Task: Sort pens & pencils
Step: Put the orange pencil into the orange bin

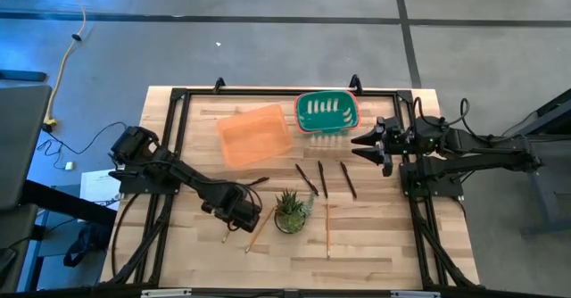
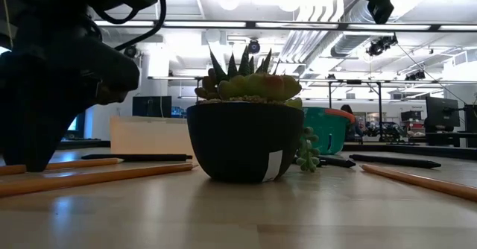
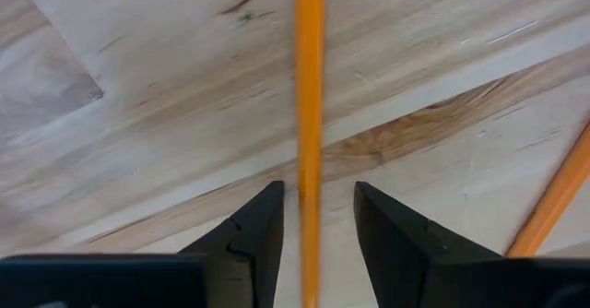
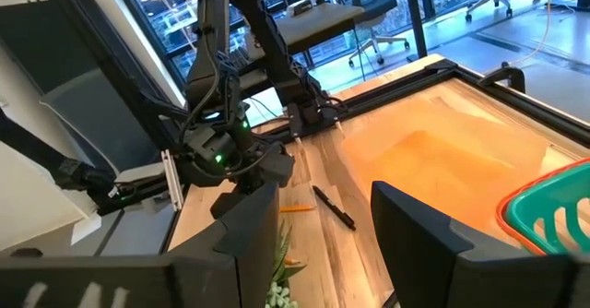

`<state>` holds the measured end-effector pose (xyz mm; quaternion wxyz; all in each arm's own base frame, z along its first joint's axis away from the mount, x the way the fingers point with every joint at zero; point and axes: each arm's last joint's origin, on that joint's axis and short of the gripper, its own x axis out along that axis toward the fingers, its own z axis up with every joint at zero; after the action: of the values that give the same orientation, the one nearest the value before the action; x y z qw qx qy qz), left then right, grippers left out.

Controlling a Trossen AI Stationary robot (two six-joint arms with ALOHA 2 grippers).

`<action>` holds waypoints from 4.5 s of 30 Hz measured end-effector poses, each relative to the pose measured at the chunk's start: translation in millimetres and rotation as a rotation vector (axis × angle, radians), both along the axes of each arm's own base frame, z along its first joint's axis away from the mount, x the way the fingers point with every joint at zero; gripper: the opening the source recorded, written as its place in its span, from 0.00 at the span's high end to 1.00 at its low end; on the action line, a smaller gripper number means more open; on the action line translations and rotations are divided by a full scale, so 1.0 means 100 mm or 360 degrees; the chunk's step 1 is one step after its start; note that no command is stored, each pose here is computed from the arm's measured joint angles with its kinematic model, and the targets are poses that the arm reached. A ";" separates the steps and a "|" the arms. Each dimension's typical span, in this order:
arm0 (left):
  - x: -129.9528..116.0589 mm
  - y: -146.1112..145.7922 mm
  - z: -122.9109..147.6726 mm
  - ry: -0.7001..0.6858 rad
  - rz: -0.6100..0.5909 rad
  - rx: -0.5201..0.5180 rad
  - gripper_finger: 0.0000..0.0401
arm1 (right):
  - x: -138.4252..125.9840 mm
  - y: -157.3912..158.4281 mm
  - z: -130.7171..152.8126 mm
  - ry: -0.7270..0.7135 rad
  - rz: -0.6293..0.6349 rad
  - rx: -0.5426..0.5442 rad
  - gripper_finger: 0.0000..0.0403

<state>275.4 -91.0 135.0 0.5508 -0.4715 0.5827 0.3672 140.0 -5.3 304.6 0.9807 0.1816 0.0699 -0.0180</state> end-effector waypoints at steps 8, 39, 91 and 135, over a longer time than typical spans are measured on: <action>0.00 0.00 0.00 0.0006 0.0031 0.0014 0.94 | 0.00 0.00 -0.01 0.0022 0.0000 -0.0002 0.59; 0.00 0.00 0.00 0.0005 0.0072 0.0037 0.98 | 0.00 0.00 -0.02 0.0035 -0.0004 0.0028 0.59; -0.03 0.03 0.07 0.0110 0.0010 0.0157 1.00 | 0.00 0.00 -0.03 0.0047 -0.0007 0.0040 0.59; 0.05 0.00 -0.04 0.0075 -0.0020 0.0149 0.88 | 0.00 0.00 -0.03 0.0053 0.0000 -0.0001 0.59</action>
<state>280.2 -90.8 130.9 0.5608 -0.4327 0.5805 0.4016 139.5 -5.3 301.3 0.9795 0.1809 0.0864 -0.0210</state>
